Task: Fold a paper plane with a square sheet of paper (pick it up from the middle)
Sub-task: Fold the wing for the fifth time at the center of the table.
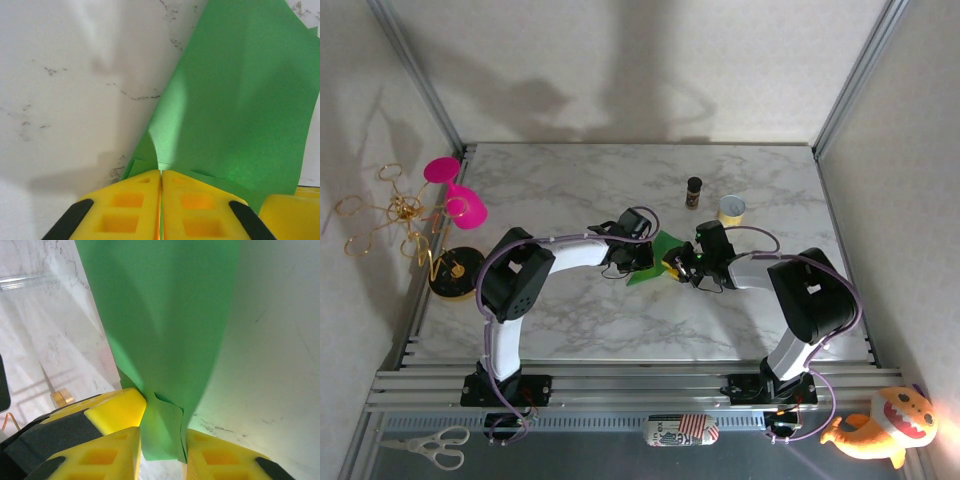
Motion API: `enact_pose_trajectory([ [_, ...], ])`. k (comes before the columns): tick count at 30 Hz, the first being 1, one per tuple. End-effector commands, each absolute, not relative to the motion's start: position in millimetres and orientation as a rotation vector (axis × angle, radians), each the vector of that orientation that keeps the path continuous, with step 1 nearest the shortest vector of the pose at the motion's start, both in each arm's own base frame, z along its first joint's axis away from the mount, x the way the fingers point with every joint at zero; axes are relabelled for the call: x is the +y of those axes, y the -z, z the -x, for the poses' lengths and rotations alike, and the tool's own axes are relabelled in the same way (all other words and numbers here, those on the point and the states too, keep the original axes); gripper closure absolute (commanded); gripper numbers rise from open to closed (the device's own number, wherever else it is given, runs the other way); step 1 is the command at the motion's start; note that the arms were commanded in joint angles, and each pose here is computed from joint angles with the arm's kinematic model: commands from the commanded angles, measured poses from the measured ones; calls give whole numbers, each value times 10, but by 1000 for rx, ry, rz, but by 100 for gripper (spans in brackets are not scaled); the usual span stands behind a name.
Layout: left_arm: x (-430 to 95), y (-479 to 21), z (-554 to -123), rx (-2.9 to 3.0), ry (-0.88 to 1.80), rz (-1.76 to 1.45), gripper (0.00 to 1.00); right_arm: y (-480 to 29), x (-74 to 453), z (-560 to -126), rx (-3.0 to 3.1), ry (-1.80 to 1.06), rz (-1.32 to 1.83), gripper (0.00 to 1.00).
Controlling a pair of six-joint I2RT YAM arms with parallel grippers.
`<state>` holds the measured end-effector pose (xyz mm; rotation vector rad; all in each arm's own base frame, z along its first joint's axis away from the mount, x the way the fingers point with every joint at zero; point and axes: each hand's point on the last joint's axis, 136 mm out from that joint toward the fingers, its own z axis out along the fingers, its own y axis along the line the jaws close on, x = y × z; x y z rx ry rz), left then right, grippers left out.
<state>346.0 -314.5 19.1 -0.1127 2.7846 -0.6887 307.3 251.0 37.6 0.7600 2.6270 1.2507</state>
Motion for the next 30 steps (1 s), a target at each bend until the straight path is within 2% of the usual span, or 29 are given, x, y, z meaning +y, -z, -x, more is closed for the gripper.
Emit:
enact_pose_trajectory([
  [1,-3161,-395,-3546,2740,727,98,88,-360,2546,-3082,2649,-1234,-732,75],
  [8,-3109,-582,-3608,2680,756,93,85,-360,2529,-3097,2648,-1211,-719,90],
  [13,-2986,-751,-3631,2603,698,14,78,-457,2509,-3151,2626,-1187,-692,100],
  [15,-2907,-819,-3639,2560,633,-53,73,-512,2499,-3172,2620,-1171,-680,100],
  [23,-2933,-962,-3478,2345,441,-459,44,-684,2480,-3211,2618,-1171,-685,100],
  [30,-3110,-898,-3266,2162,352,-763,38,-745,2488,-3239,2630,-1190,-701,100],
])
